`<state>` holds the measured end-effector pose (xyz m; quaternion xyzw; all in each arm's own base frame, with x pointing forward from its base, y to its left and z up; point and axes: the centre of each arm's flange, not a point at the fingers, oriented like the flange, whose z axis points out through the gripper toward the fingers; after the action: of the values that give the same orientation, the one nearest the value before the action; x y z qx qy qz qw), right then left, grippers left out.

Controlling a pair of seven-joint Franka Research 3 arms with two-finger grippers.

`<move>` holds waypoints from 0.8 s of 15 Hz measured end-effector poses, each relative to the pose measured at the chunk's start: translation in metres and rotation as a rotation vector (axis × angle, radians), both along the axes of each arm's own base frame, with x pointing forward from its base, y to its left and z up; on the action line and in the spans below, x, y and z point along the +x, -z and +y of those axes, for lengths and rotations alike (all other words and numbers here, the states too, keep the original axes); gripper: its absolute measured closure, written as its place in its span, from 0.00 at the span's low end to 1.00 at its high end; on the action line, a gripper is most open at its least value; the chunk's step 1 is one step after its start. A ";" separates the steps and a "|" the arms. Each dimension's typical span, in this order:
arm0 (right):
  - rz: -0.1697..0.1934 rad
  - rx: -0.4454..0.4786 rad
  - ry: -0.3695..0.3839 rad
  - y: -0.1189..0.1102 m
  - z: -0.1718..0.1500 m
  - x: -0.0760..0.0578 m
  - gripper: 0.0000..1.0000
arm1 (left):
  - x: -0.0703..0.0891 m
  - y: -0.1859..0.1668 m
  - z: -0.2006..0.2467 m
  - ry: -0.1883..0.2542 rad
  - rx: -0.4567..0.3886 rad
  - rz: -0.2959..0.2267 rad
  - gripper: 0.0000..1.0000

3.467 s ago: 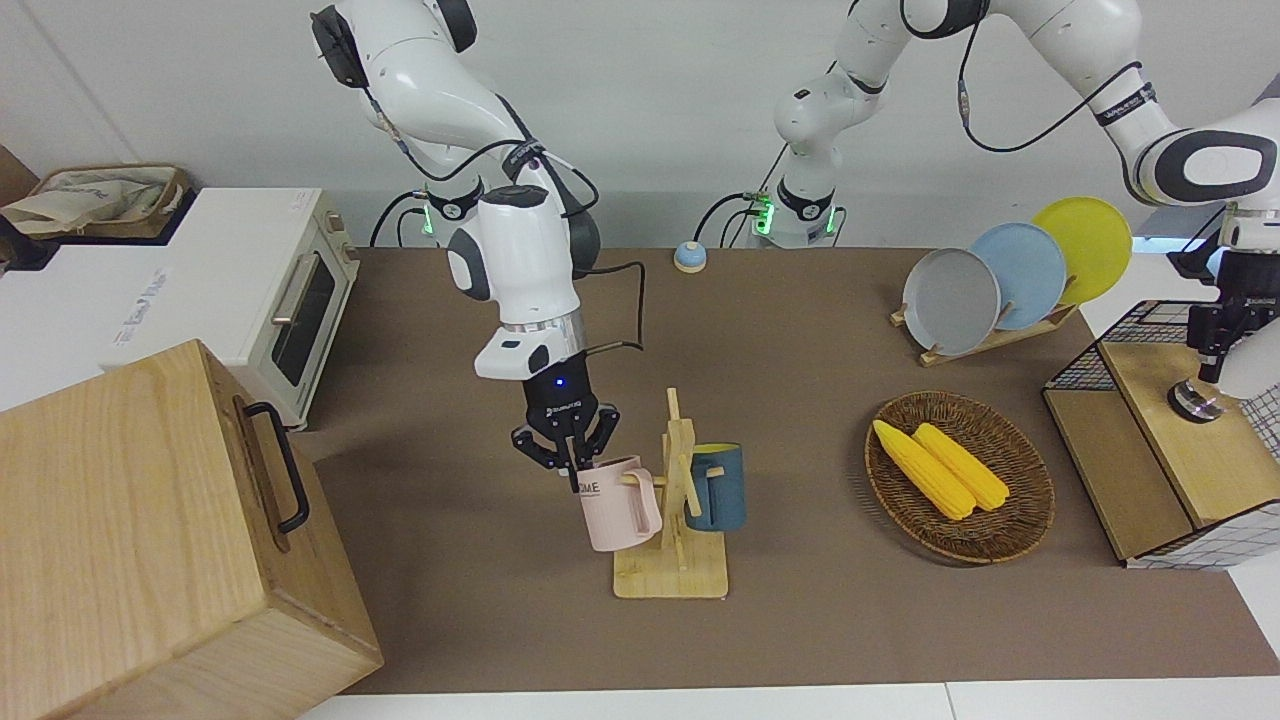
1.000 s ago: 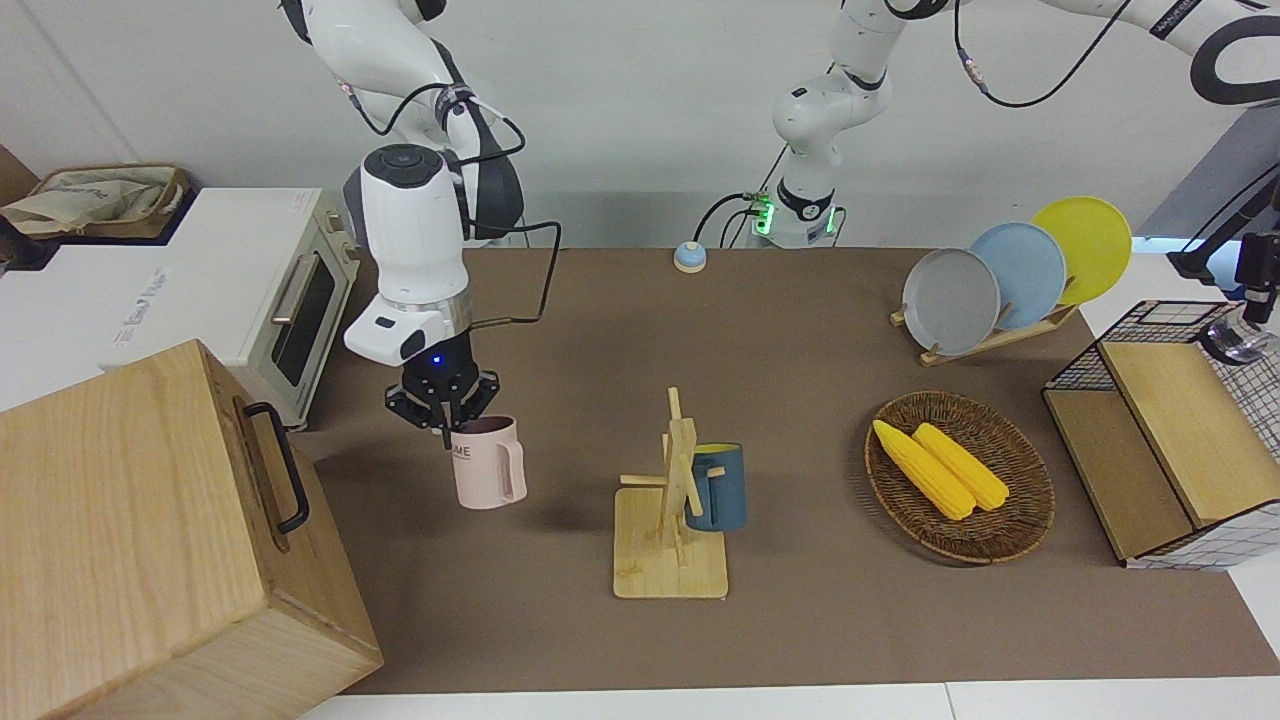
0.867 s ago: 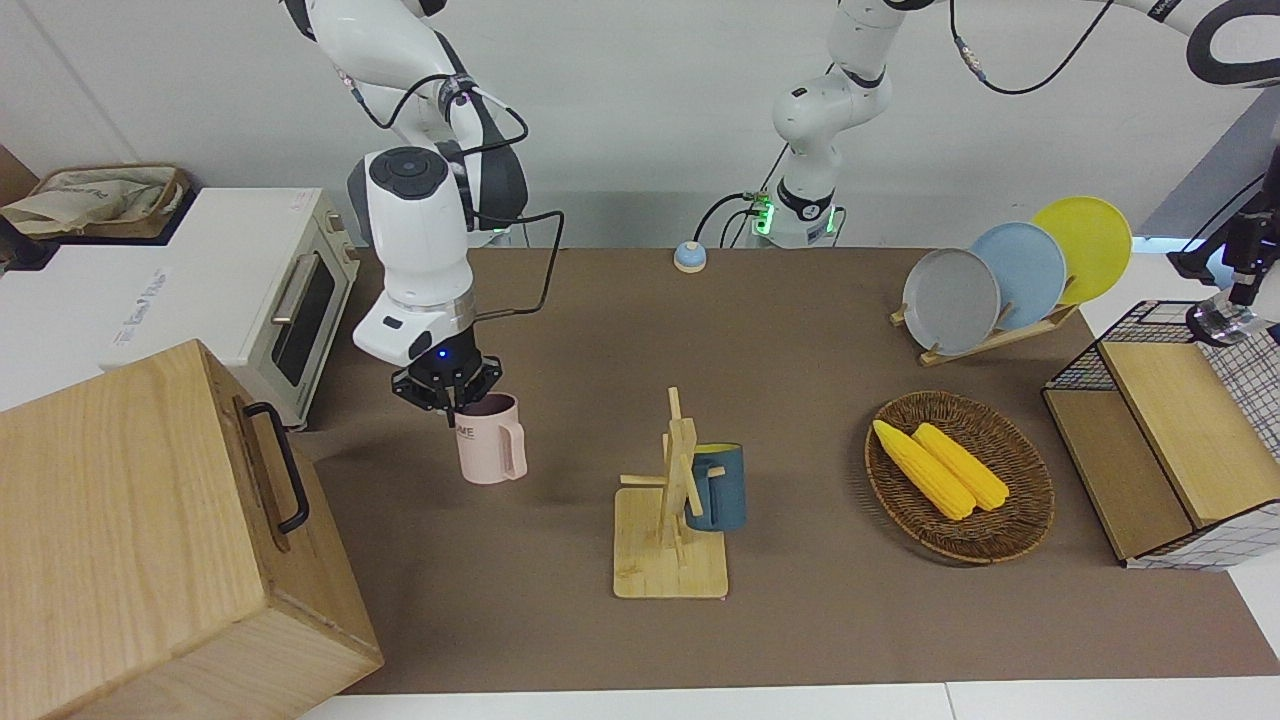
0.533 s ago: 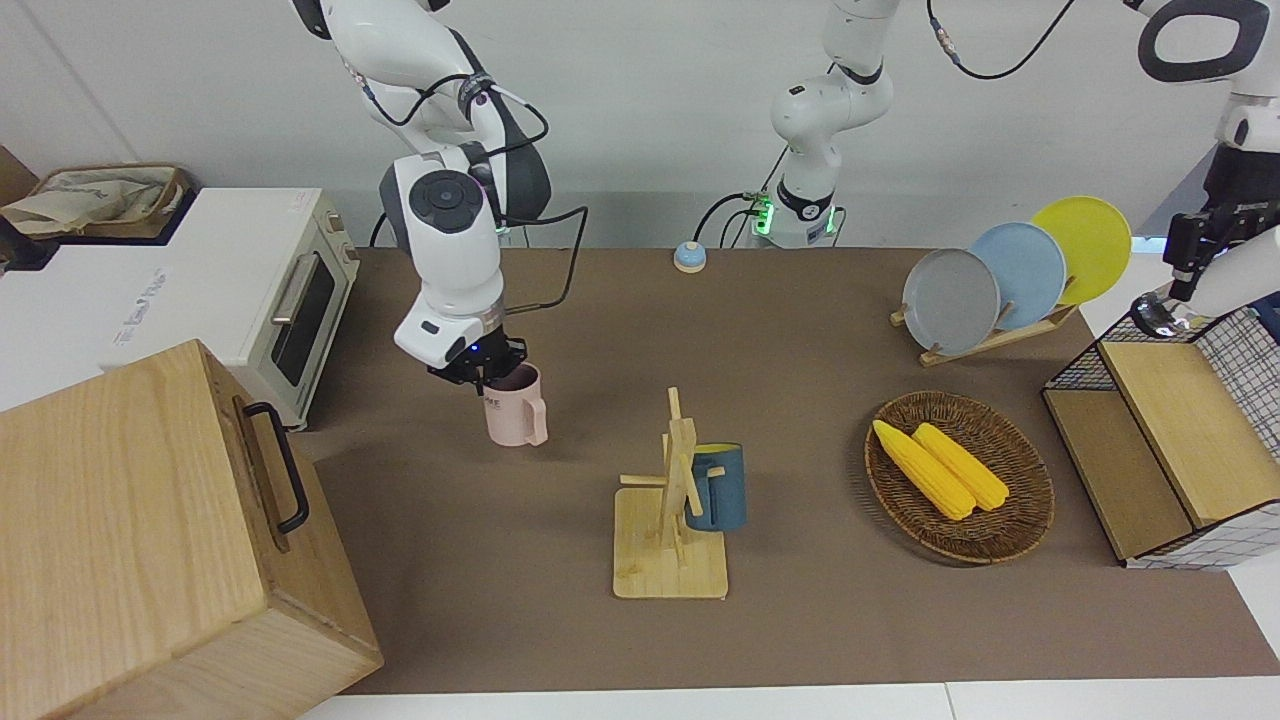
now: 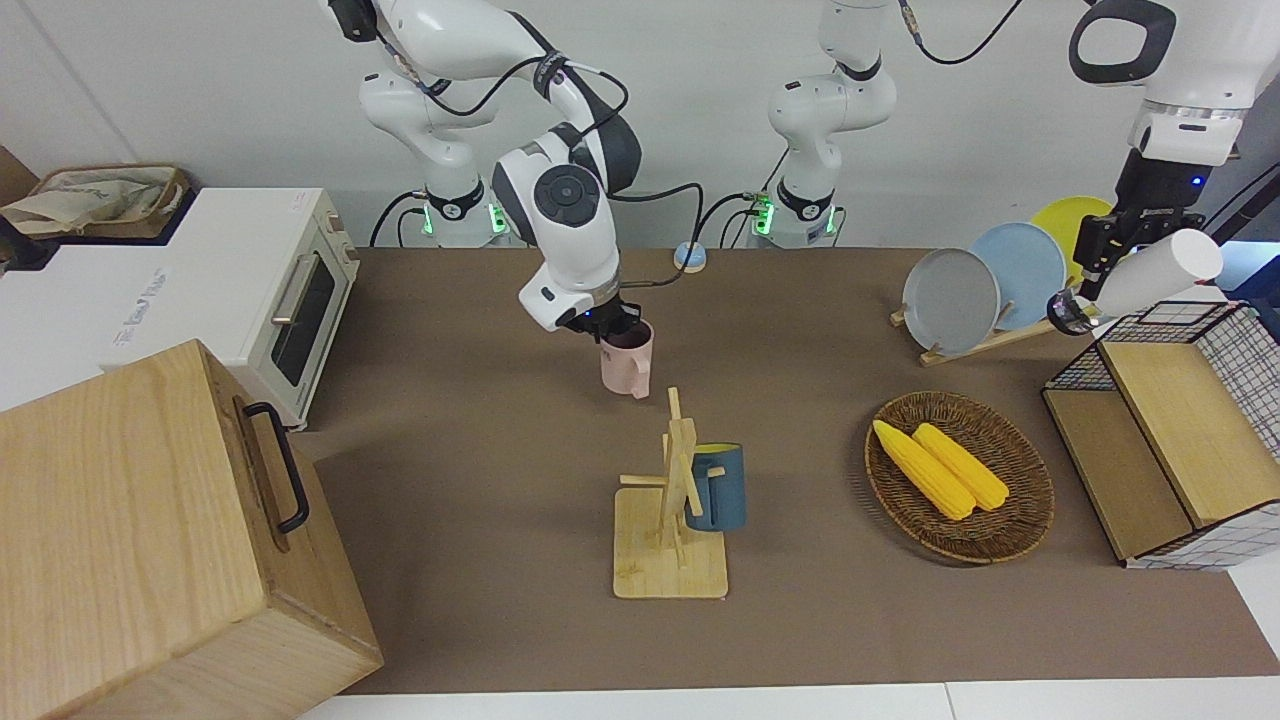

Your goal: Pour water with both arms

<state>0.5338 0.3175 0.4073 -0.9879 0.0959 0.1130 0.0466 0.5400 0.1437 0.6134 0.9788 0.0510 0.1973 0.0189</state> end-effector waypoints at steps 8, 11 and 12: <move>0.095 0.125 0.319 0.038 0.116 -0.040 0.93 | -0.029 0.030 -0.074 0.059 -0.031 0.068 0.36; 0.127 0.156 0.385 0.046 0.136 -0.036 0.93 | -0.039 0.039 -0.088 0.078 -0.030 0.086 0.36; 0.133 0.166 0.404 0.051 0.141 -0.033 0.93 | -0.042 0.042 -0.094 0.087 -0.029 0.092 0.36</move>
<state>0.5006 0.4581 0.3565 -0.9318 0.2848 0.1737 0.1430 0.4978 0.0496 0.5713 0.9878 0.0122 0.1504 0.0390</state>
